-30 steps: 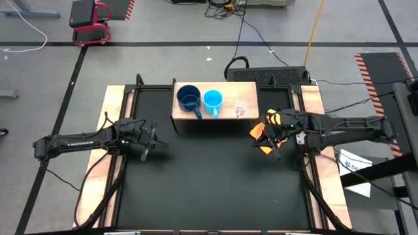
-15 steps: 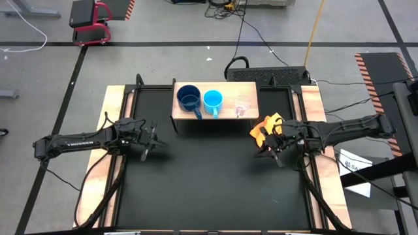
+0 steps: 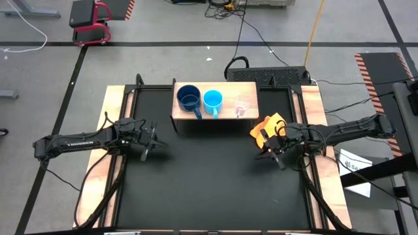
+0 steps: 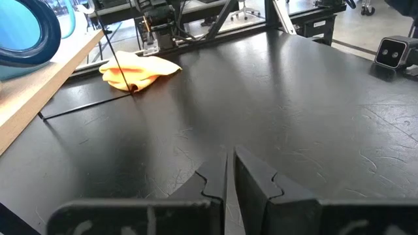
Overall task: Stack small to large cups/mugs on shelf
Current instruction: Return to Home Position
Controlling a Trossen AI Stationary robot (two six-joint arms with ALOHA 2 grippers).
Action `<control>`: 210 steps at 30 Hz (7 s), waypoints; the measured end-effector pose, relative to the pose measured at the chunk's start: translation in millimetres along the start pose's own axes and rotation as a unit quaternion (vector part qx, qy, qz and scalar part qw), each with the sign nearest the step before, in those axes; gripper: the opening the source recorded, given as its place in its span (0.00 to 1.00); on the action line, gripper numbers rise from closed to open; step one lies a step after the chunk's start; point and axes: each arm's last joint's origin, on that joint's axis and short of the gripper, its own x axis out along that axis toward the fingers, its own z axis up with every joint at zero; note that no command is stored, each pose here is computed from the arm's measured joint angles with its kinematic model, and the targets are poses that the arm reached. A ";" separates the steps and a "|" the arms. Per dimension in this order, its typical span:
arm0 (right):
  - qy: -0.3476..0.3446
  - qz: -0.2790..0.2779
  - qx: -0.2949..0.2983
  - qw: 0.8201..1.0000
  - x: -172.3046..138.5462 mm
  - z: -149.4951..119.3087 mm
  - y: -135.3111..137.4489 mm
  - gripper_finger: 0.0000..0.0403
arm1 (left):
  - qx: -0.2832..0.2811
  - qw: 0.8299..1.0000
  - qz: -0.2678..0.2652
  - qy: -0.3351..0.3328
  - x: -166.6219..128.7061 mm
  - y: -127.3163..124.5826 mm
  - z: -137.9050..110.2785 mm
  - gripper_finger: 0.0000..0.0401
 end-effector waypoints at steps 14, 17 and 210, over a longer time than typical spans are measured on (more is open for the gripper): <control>-0.128 0.011 -0.023 0.991 -20.4 -13.8 6.4 0.00 | -0.001 1.000 0.000 0.000 0.0 0.0 0.0 0.08; -0.138 0.012 -0.027 0.990 -21.8 -19.4 6.5 0.00 | 0.001 1.000 0.000 -0.003 0.0 0.1 0.5 0.08; -0.218 -0.079 -0.128 0.964 -50.8 -42.1 8.6 0.00 | 0.076 0.991 0.073 -0.084 -23.7 -37.1 41.2 0.08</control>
